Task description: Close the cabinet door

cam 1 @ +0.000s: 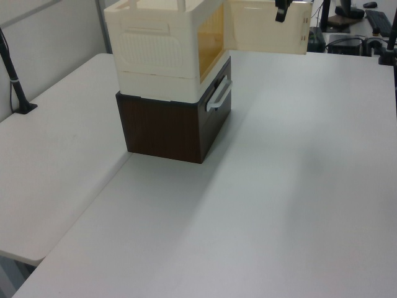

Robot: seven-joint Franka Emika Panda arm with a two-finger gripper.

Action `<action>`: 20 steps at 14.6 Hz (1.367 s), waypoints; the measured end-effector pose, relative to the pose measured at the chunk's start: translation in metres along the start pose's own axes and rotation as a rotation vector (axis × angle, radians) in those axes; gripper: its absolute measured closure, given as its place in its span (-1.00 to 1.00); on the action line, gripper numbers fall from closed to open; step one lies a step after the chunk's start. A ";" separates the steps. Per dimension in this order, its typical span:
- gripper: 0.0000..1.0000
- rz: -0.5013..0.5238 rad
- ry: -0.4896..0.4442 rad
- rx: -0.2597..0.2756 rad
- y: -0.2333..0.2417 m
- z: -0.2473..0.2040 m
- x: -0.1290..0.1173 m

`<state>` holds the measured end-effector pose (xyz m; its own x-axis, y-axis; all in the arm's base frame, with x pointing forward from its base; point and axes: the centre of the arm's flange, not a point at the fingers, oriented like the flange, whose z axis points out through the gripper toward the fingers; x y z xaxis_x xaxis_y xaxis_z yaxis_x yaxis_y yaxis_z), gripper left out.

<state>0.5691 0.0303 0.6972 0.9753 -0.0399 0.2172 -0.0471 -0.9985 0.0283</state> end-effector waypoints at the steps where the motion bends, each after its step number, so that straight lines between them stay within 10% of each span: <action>1: 0.98 0.011 0.011 -0.001 0.007 -0.006 0.000; 20: 0.98 -0.011 0.025 -0.069 0.165 -0.003 0.005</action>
<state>0.5657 -0.1342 0.7060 0.9702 -0.0269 0.2408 -0.0518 -0.9939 0.0977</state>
